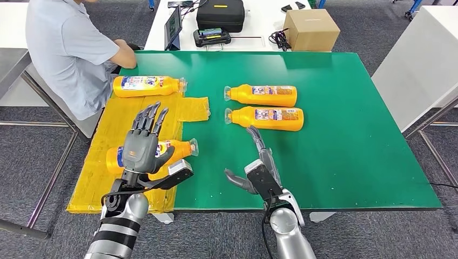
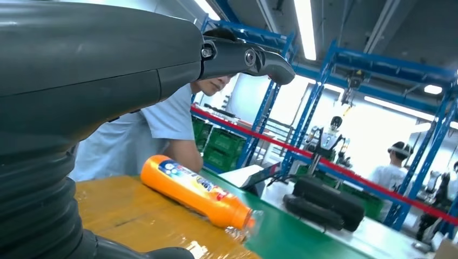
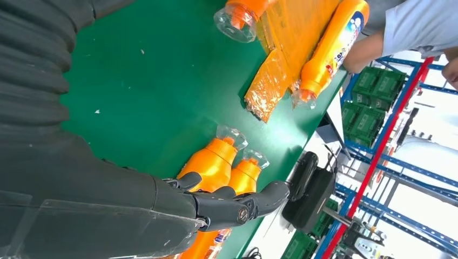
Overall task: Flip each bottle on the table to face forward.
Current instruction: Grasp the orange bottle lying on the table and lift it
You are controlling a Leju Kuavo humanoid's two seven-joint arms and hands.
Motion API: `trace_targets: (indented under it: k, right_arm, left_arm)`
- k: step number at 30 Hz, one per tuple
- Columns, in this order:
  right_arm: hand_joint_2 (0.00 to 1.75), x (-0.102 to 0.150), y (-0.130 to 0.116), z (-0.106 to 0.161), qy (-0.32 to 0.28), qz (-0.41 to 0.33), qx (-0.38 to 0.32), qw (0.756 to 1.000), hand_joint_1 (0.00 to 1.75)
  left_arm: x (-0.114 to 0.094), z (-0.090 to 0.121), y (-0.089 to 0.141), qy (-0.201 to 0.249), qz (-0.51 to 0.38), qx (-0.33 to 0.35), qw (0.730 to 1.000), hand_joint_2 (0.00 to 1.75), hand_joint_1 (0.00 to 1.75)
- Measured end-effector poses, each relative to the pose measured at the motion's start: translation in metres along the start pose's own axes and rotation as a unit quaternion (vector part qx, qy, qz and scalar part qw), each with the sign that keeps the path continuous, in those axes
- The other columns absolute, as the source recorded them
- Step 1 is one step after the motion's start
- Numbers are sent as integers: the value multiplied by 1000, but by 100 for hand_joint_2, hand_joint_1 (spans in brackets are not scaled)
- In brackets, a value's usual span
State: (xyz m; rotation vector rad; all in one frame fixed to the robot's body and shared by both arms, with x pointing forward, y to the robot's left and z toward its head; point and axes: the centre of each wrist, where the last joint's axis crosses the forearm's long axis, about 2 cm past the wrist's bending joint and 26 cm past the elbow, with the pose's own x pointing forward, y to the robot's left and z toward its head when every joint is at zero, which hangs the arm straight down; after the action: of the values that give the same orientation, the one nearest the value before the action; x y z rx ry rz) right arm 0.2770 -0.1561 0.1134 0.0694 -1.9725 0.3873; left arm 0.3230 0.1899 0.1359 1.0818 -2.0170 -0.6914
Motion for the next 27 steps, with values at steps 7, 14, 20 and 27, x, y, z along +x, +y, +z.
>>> trace_targets:
  k: [7,14,20,27]
  right_arm:
    - [131,7,-5,5,-10,19,-28,999,0]
    - [0,29,-23,15,-42,3,-57,997,0]
    - [87,32,-39,23,-8,-53,-83,995,0]
    - [175,41,-51,21,20,66,-128,989,0]
  left_arm:
    - [17,9,19,53,189,51,979,175,0]
    - [42,42,32,84,356,63,929,175,0]
    - [61,65,35,106,447,48,887,175,0]
    - [70,72,40,126,481,41,866,175,0]
